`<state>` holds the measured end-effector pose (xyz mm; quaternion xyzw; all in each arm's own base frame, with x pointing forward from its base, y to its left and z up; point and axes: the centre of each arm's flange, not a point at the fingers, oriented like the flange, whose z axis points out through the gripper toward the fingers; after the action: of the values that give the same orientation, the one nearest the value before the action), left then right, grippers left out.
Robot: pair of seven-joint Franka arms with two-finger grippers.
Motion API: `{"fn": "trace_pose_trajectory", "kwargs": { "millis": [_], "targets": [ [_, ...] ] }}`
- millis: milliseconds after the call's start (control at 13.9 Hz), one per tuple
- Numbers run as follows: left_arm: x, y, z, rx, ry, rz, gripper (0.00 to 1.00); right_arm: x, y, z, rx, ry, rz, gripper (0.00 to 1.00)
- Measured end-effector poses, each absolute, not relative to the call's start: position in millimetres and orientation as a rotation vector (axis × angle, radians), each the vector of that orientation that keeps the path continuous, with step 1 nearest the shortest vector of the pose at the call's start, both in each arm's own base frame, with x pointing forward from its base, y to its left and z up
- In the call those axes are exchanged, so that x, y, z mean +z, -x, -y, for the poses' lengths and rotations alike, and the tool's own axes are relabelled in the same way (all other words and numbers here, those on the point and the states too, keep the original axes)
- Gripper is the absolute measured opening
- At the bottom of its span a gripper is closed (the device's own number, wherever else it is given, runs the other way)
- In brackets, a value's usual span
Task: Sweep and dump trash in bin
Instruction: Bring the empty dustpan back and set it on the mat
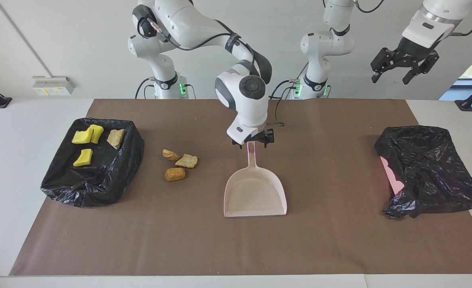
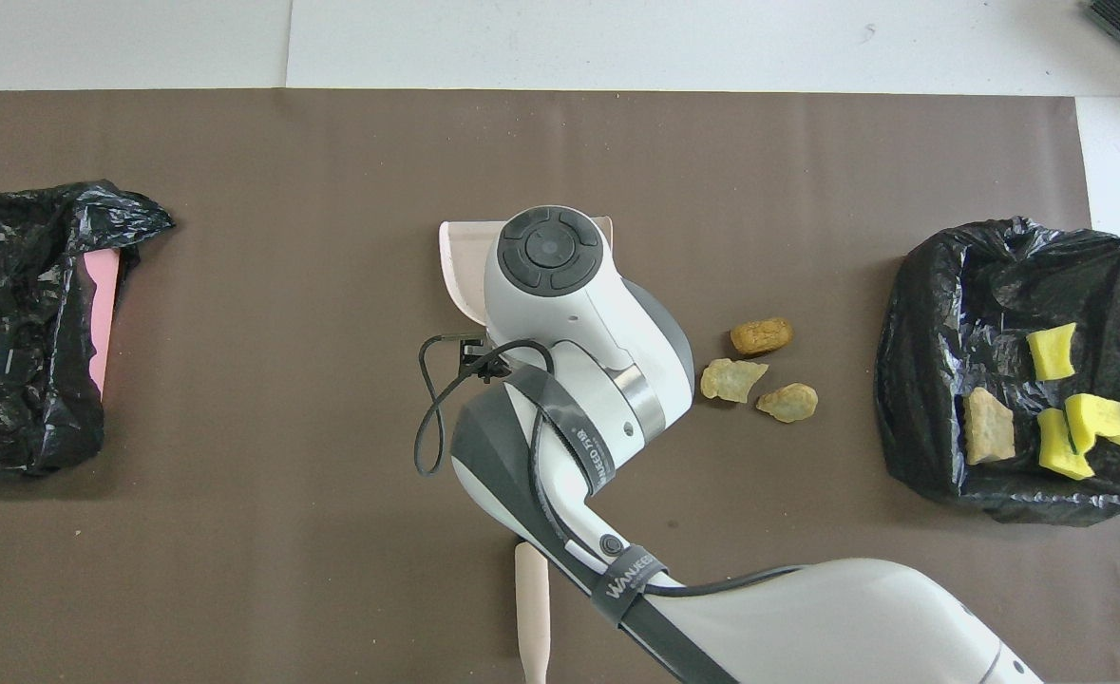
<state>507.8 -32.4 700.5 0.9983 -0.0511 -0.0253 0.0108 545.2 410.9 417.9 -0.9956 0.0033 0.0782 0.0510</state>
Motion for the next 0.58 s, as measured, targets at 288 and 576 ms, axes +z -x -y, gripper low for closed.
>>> {"fn": "trace_pose_trajectory", "kwargs": {
  "millis": [288,576],
  "targets": [
    [700.5,-507.7,32.4,-0.079,-3.115,0.159,1.00,428.6,-477.5,-412.4,0.323,3.044,0.057,1.00],
    [700.6,-507.6,32.4,-0.078,-3.115,0.159,1.00,406.8,-380.0,-434.5,0.377,3.024,0.077,1.00]
  ]
}}
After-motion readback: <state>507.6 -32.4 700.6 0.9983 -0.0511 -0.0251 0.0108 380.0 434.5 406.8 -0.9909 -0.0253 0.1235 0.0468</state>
